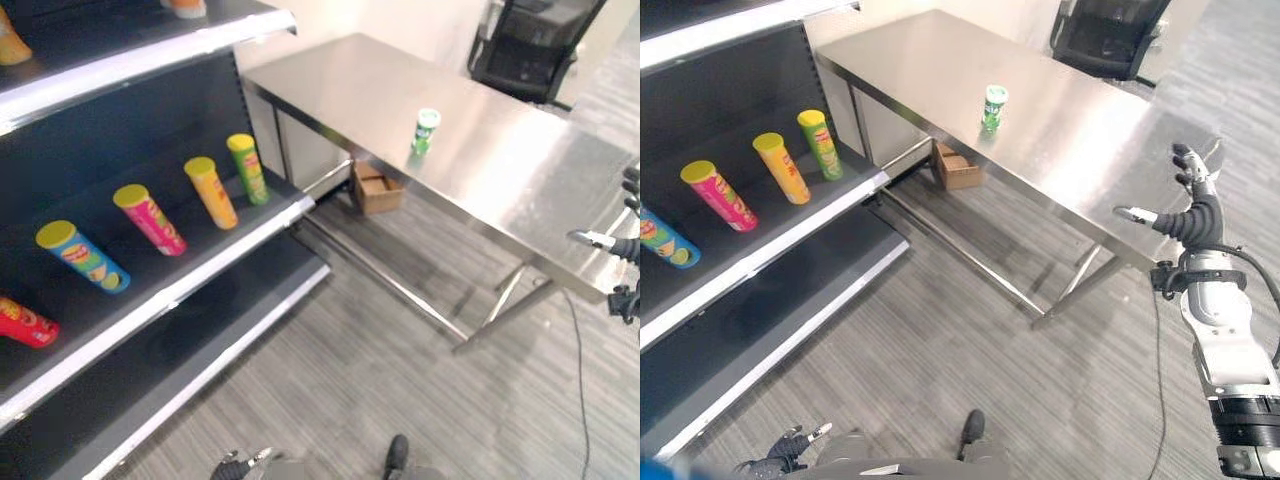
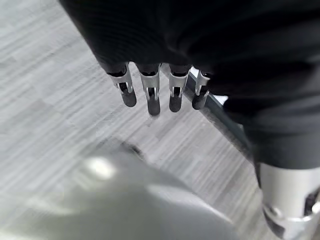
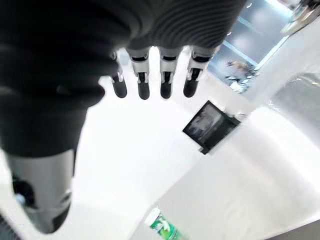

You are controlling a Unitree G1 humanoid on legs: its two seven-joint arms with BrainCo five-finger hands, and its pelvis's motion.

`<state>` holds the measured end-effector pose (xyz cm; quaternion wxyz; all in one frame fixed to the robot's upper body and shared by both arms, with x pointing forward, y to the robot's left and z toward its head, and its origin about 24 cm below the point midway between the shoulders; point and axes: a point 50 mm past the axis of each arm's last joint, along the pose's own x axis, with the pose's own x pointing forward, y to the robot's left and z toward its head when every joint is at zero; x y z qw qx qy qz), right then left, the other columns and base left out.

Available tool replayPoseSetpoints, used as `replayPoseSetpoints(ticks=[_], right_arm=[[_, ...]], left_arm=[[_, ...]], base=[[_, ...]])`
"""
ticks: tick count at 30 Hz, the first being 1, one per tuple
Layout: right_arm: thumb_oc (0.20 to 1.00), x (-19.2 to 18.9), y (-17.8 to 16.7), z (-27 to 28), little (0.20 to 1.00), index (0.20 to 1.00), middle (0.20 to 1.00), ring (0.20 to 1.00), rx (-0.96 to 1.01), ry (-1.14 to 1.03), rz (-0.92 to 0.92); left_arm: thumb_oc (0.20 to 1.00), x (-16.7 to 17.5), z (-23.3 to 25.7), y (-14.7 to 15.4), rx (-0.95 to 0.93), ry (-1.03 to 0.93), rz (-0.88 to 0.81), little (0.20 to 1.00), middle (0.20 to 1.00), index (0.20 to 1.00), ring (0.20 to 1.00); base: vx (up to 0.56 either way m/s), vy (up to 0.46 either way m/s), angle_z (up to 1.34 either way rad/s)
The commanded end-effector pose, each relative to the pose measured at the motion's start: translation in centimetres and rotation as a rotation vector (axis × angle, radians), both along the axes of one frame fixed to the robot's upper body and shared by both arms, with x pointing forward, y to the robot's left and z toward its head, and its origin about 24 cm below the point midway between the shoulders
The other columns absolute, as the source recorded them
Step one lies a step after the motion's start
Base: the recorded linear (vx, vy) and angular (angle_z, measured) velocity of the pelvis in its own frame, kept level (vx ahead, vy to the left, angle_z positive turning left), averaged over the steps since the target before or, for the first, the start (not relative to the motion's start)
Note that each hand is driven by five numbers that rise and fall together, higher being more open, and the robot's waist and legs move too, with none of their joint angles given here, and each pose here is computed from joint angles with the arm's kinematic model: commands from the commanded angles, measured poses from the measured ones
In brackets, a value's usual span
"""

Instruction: Put the goods on the table back onto the shelves and tidy them up.

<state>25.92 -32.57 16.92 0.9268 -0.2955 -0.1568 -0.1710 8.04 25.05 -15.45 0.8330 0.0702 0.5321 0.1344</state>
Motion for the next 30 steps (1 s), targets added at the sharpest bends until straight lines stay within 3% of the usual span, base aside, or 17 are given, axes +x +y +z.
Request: replayPoseSetpoints(ticks=[1, 7, 12, 19, 30], right_arm=[[1.0, 0.6, 0.3, 2.4, 1.0, 1.0, 1.0, 1.0, -0.051, -0.106, -0.002], [1.0, 2.8, 2.1, 0.5, 1.0, 1.0, 1.0, 1.0, -0.002, -0.044, 0.041], [1.0, 3.1, 2.1, 0.2, 1.0, 1.0, 1.0, 1.0, -0.012, -0.03, 0.009], [1.0, 0.9, -1.7, 1.2, 1.0, 1.0, 1.0, 1.0, -0.011, -0.083, -0.158], [1.0, -1.6, -5.0, -0.8, 1.0, 1.0, 1.0, 1.0, -0.036, 0.057, -0.267]], left_arm=[[1.0, 0.8, 1.1, 2.2, 0.067, -0.05, -0.021, 1.0, 1.0, 1.0, 1.0], [1.0, -1.8, 0.8, 3.2, 0.082, 0.013, 0.084, 1.0, 1.0, 1.0, 1.0], [1.0, -1.0, 1.0, 3.3, 0.099, 0.008, 0.031, 1.0, 1.0, 1.0, 1.0], [1.0, 1.0, 1.3, 2.9, 0.128, -0.007, -0.108, 1.0, 1.0, 1.0, 1.0], [1.0, 1.1, 1.6, 4.2, 0.158, 0.009, -0.067, 1.0, 1.0, 1.0, 1.0]], base=[[0.29, -0.043, -0.35], [0.4, 0.059, -0.31], [0.22, 0.104, -0.33], [0.13, -0.107, 0.75], [0.15, -0.208, 0.83]])
